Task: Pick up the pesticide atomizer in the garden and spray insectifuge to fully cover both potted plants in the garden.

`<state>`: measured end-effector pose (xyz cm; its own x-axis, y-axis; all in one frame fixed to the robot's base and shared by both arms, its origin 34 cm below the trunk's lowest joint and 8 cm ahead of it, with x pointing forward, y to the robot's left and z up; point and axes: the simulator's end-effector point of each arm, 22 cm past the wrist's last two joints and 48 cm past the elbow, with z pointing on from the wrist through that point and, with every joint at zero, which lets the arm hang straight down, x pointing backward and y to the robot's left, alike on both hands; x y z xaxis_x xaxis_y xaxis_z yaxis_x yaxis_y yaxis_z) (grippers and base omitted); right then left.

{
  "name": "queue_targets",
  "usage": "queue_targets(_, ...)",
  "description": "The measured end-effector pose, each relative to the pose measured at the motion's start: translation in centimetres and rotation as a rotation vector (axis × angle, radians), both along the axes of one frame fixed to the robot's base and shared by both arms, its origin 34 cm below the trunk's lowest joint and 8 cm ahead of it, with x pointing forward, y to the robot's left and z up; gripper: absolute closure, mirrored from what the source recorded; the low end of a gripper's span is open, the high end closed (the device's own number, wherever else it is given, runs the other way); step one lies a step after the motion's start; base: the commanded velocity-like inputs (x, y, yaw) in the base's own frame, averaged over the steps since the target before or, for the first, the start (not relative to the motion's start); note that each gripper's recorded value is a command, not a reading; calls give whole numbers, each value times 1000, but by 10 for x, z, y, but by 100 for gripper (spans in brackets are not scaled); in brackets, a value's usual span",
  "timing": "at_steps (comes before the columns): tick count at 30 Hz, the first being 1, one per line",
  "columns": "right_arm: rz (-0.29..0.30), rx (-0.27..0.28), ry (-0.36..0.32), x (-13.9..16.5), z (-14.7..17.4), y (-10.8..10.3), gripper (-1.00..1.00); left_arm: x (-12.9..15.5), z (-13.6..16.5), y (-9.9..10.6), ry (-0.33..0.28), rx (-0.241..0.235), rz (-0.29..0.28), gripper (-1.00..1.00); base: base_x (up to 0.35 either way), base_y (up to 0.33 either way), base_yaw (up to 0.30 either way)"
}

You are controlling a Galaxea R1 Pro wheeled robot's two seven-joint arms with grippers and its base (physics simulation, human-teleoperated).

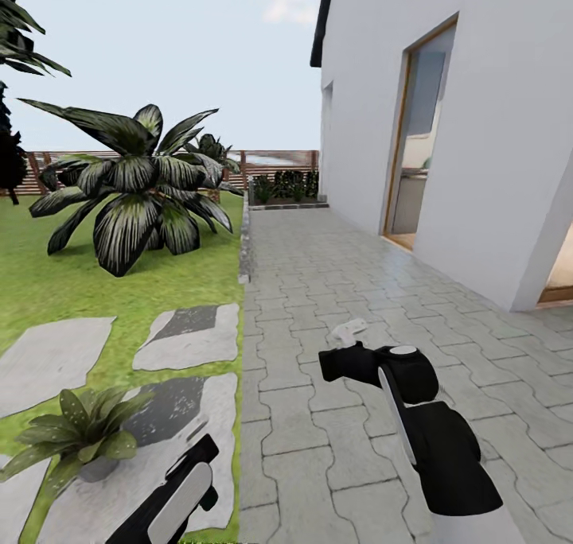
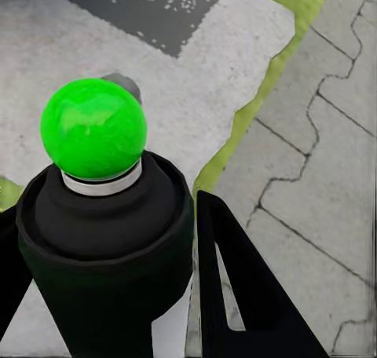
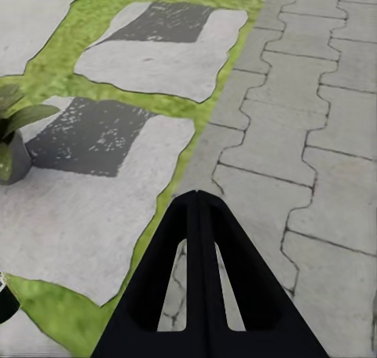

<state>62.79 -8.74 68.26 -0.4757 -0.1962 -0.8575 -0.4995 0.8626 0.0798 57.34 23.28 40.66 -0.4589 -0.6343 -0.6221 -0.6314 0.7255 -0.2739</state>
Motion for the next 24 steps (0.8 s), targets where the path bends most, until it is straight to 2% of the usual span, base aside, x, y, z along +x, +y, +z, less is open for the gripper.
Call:
queue_targets(1, 1, 1, 0, 0, 0, 1, 100, -12, 8, 5, -1, -13, -3, 100, 0, -224, 294)
queue_targets(5, 20, -4, 15, -7, -9, 8, 100, -17, 14, 28, -11, -1, 15, 100, 0, -67, 295)
queue_targets(11, 34, -16, 26, -13, -16, 14, 100, -18, 15, 29, -12, 2, 18, 100, 1, -6, 296)
queue_targets(15, 33, -21, 25, -13, -17, 14, 100, -17, 18, 30, -17, 0, 16, 100, 110, -171, 297)
queue_targets(16, 33, -22, 25, -13, -17, 14, 100, -18, 32, 30, -36, 3, -16, 100, 177, -280, 297)
queue_targets(18, 34, -22, 26, -14, -17, 14, 100, -20, 35, 42, -29, 18, -29, 100, 195, -285, 297)
queue_targets(21, 34, -21, 25, -14, -17, 14, 100, -23, 32, 67, 38, 22, -63, 100, 214, -279, 297)
queue_targets(24, 35, -21, 25, -14, -17, 14, 100, -22, 31, 77, 64, 2, -95, 100, 242, -240, 297)
